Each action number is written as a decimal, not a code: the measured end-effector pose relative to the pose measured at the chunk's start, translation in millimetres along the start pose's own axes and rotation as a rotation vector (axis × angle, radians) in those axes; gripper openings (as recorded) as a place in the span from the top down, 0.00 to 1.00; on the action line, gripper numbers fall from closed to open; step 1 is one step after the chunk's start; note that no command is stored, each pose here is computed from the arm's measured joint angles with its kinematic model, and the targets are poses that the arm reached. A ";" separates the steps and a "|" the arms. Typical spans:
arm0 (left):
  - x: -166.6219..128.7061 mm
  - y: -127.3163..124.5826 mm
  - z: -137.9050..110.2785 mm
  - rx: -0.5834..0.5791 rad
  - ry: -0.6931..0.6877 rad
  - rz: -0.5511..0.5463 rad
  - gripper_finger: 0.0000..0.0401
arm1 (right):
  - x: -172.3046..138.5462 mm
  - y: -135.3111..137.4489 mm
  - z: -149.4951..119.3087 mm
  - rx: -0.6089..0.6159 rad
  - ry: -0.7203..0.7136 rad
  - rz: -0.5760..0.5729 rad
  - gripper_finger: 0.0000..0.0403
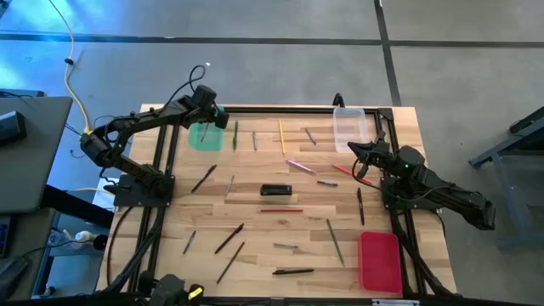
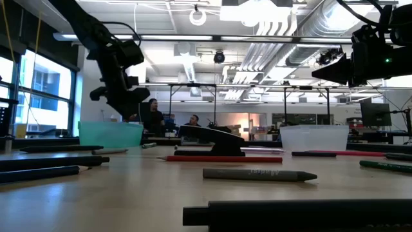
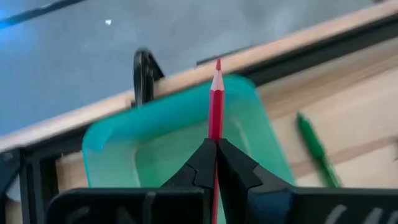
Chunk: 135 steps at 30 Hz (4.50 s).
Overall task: Sort crayons/erasers/pens/pencils in bins
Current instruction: Put the red pencil into the green bin, then put the purple pen into the transparent bin
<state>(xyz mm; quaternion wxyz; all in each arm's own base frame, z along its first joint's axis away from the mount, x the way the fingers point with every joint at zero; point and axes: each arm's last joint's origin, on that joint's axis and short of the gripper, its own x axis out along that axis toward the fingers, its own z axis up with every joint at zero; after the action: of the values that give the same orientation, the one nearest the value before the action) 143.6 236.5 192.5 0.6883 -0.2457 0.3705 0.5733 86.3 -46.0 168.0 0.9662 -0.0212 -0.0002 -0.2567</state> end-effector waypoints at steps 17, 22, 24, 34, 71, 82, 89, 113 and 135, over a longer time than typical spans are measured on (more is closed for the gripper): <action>20.3 -1.0 -26.1 0.003 0.086 0.006 1.00 | 0.0 0.0 0.0 0.000 0.000 0.000 1.00; 24.4 -2.4 -27.2 0.002 0.097 -0.008 1.00 | 0.0 0.0 0.0 0.000 0.000 0.000 1.00; 24.5 -2.4 -27.2 0.002 0.096 -0.008 1.00 | 0.0 0.0 0.0 0.000 0.000 0.000 1.00; 22.1 -2.1 -25.7 0.004 0.085 -0.012 0.93 | 0.0 0.0 0.0 0.000 0.000 0.000 1.00; -116.1 -63.3 -125.9 0.355 -0.751 -0.879 1.00 | 0.0 0.0 0.0 0.000 0.000 0.000 1.00; -115.2 -63.2 -161.3 0.367 -0.821 -1.043 1.00 | 0.0 0.0 0.0 0.000 0.000 0.000 1.00; -108.2 -59.1 -172.7 0.386 -0.796 -1.120 1.00 | -0.1 -0.2 6.0 0.094 -0.065 0.002 1.00; -104.1 -54.2 -179.2 0.389 -0.828 -1.140 1.00 | 21.0 15.2 33.9 0.110 0.099 0.146 1.00; -104.0 -54.2 -179.2 0.385 -0.826 -1.139 1.00 | 88.1 50.8 39.8 0.065 0.577 0.134 0.87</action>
<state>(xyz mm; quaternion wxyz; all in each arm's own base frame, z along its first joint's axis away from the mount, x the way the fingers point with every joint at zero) 148.2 24.6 161.8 0.9945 -0.0386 -0.0104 0.0968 188.4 -44.0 206.7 0.9414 0.0837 0.2675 -0.1879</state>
